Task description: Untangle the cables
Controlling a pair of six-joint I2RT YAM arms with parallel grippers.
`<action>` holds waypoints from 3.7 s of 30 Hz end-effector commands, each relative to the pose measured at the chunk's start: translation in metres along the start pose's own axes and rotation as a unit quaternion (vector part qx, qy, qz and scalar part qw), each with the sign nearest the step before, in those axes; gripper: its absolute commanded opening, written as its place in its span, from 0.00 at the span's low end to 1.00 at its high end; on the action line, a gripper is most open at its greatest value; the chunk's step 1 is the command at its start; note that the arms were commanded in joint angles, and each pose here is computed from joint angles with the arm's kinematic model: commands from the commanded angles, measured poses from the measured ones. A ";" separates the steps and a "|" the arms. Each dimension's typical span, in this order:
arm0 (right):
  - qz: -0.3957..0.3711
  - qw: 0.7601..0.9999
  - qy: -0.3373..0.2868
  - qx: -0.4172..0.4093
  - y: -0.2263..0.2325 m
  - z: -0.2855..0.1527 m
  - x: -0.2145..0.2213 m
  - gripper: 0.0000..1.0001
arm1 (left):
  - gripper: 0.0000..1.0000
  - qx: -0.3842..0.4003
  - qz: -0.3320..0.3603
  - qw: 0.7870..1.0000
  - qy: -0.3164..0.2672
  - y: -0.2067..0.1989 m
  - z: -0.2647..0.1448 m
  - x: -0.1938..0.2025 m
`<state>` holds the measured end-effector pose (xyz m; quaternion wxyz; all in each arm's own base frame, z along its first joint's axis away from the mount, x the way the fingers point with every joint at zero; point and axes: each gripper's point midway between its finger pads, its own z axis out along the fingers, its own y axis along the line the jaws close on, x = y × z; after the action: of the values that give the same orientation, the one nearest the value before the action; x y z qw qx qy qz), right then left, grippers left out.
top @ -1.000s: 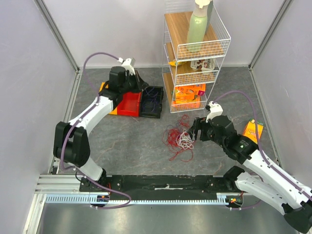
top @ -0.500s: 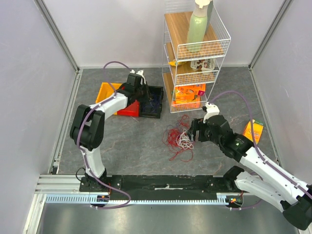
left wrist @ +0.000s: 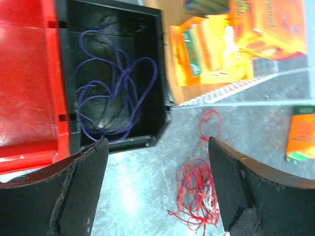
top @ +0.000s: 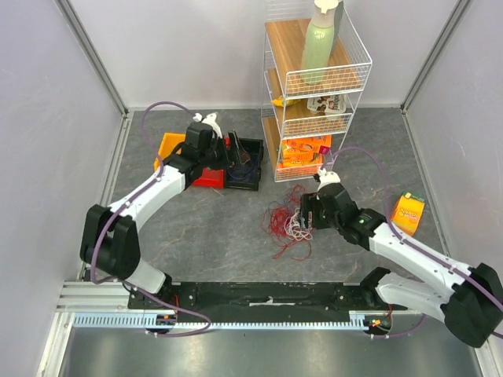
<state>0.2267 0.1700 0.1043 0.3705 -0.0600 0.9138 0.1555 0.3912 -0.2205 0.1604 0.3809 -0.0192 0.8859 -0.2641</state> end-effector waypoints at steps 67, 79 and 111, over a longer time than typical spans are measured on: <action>0.121 0.992 -0.008 0.038 -0.052 0.032 0.019 0.23 | 0.02 0.113 0.205 0.952 -0.199 -0.150 -0.207 -0.084; 0.094 0.995 -0.027 -0.007 -0.036 0.010 0.003 0.25 | 0.02 0.002 0.132 0.975 -0.180 -0.068 -0.062 -0.110; 0.073 0.997 -0.008 -0.027 -0.027 0.006 0.002 0.33 | 0.75 0.132 0.069 0.989 0.010 -0.078 -0.028 0.004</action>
<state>0.2276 0.1397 0.0774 0.3496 0.0147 0.9163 0.1949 0.4027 -0.2344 0.2003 0.4410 0.0474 0.8678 -0.2238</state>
